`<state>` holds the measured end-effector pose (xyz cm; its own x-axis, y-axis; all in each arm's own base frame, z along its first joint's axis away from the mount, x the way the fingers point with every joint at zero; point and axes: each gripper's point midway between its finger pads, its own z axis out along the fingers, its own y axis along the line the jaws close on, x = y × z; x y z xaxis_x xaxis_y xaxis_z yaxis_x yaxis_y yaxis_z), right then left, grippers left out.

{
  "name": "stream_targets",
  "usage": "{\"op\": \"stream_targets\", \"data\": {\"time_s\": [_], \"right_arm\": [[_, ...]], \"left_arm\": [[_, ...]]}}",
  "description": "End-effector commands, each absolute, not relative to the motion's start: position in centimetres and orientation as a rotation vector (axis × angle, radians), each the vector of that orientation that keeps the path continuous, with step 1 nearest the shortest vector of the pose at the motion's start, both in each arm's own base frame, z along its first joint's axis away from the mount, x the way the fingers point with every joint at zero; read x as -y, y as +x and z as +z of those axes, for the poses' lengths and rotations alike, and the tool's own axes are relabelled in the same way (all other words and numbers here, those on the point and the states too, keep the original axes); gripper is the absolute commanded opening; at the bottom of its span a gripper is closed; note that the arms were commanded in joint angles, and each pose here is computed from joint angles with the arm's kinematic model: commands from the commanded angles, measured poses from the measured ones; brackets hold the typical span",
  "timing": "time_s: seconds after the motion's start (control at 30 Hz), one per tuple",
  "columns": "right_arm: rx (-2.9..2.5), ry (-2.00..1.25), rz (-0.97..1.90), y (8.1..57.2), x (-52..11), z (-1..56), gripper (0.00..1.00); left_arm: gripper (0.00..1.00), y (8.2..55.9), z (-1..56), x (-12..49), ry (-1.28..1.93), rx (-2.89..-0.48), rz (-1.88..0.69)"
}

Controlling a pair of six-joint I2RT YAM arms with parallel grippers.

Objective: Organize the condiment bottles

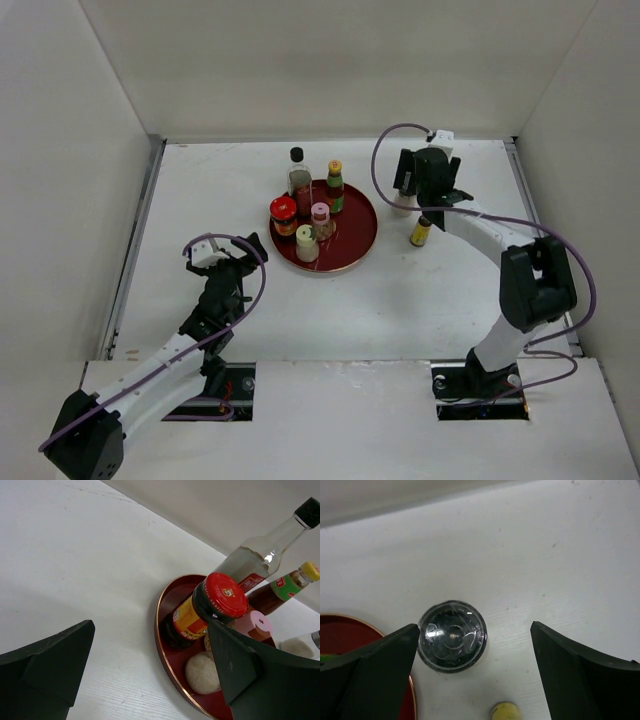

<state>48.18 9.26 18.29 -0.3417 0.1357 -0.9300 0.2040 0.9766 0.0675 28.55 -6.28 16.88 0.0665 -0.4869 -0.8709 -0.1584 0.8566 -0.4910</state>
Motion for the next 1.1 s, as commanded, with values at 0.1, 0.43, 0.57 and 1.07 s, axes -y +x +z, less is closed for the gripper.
{"op": "stream_targets", "data": {"time_s": [0.1,0.43,0.57,1.07], "right_arm": [[-2.001,0.138,0.038,49.8,-12.4,17.0,1.0],[-2.012,0.137,0.018,50.8,-12.7,16.1,0.91],[-2.013,0.147,0.002,50.8,-12.4,16.0,0.73],[-1.718,0.048,0.212,48.1,-19.9,26.7,0.58]], "left_arm": [[1.0,28.7,18.0,6.4,-0.556,-1.46,-0.309],[1.0,28.8,18.1,6.8,-0.547,-1.466,-0.32],[1.0,28.8,18.0,6.5,-0.554,-1.462,-0.316],[1.0,29.0,17.7,6.8,-0.547,-1.477,-0.317]]}}
